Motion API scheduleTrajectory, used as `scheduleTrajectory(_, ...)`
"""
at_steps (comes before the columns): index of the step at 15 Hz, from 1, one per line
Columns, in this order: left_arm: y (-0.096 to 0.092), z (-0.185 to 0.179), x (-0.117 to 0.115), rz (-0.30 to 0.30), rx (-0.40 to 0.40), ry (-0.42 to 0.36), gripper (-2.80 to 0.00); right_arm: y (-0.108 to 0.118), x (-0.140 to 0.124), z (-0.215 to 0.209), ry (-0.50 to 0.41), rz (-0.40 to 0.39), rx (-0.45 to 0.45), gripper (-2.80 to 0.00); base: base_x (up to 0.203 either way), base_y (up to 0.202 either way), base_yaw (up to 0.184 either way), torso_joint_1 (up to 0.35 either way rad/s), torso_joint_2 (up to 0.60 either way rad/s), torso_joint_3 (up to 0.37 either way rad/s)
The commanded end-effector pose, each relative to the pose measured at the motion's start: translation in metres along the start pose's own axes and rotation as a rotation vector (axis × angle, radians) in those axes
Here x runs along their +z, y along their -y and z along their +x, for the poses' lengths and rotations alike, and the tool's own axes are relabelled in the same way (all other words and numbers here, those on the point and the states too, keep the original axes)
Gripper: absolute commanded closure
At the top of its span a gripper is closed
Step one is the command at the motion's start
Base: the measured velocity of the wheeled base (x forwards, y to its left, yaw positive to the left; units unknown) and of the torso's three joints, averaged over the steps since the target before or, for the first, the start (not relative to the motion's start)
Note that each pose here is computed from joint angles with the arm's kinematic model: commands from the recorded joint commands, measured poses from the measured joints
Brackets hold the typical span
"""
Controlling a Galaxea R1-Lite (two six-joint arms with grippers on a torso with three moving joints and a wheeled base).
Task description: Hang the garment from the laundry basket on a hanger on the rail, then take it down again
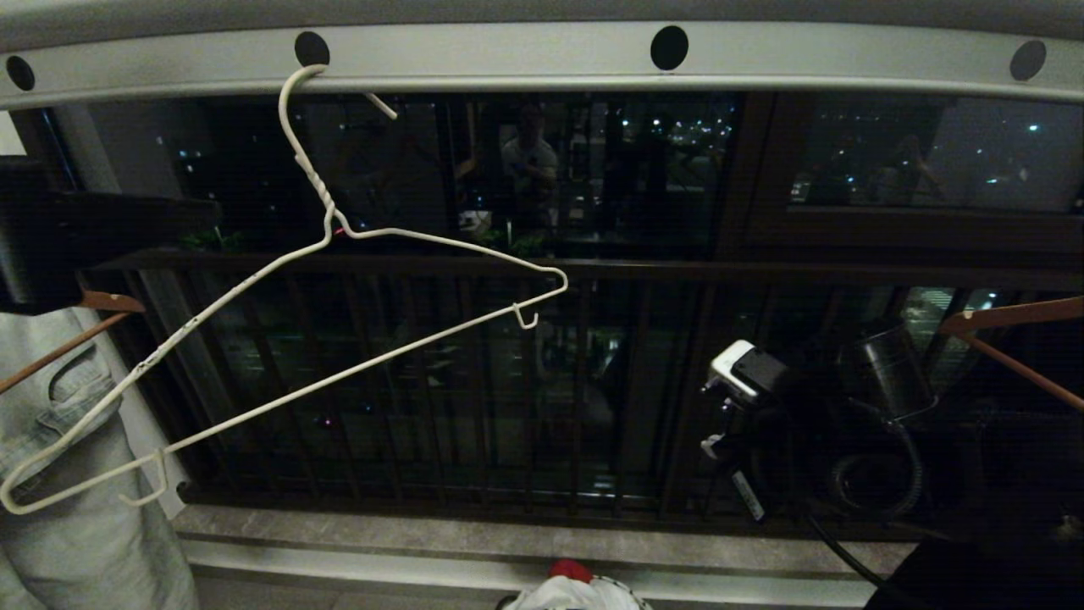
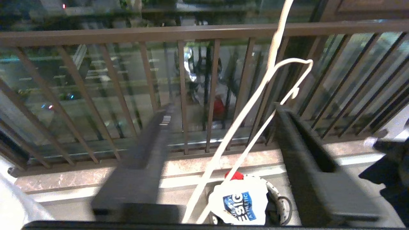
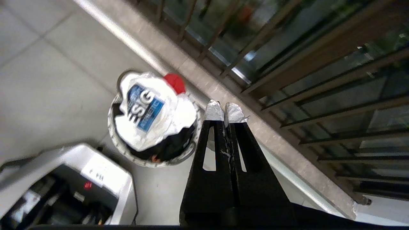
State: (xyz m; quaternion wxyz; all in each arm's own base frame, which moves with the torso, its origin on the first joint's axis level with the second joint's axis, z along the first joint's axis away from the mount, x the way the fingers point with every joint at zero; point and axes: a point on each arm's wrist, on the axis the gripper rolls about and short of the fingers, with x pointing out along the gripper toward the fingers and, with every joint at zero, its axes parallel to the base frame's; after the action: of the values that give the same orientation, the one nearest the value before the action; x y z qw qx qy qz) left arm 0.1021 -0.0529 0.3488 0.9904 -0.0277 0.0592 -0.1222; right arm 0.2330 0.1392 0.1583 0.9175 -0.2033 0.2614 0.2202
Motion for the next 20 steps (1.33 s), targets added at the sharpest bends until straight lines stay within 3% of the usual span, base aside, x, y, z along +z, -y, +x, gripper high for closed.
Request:
scheduleTrajectory(1, -0.013, -0.033, -0.011, -0.021, 0.024, 0.046, 0.0, 0.007, 0.005, -0.025, 0.071, 0.012, -0.025, 0.0, 0.0, 0.0, 0.0, 0.0, 0.0, 0.0)
scheduleTrajectory(3, -0.019, -0.05, -0.017, -0.023, 0.04, 0.074, 0.0, 0.014, 0.006, -0.052, 0.137, 0.028, -0.052, 0.0, 0.0, 0.0, 0.0, 0.0, 0.0, 0.0)
scheduleTrajectory(6, -0.028, -0.061, -0.033, -0.041, 0.131, 0.091, 0.0, 0.024, -0.001, -0.102, 0.261, 0.071, -0.099, 0.0, 0.0, 0.0, 0.0, 0.0, 0.0, 0.0)
scheduleTrajectory(10, -0.036, -0.087, -0.041, -0.111, 0.318, 0.209, 0.0, 0.033, -0.029, -0.182, 0.44, 0.15, -0.205, 0.0, 0.0, 0.0, 0.0, 0.0, 0.0, 0.0)
scheduleTrajectory(13, -0.034, -0.125, -0.059, -0.152, 0.37, 0.328, 0.0, 0.032, -0.063, -0.237, 0.547, 0.251, -0.312, 0.0, 0.0, 0.0, 0.0, 0.0, 0.0, 0.0)
scheduleTrajectory(15, -0.032, -0.141, -0.081, -0.159, 0.387, 0.363, 0.0, 0.025, -0.087, -0.263, 0.564, 0.318, -0.418, 0.0, 0.0, 0.0, 0.0, 0.0, 0.0, 0.0)
scheduleTrajectory(17, -0.03, -0.147, -0.104, -0.159, 0.444, 0.369, 0.0, 0.021, -0.099, -0.285, 0.527, 0.399, -0.618, 0.0, 0.0, 0.0, 0.0, 0.0, 0.0, 0.0)
scheduleTrajectory(20, -0.026, -0.152, -0.122, -0.168, 0.492, 0.386, 0.0, 0.02, -0.099, -0.305, 0.49, 0.442, -0.744, 0.0, 0.0, 0.0, 0.0, 0.0, 0.0, 0.0)
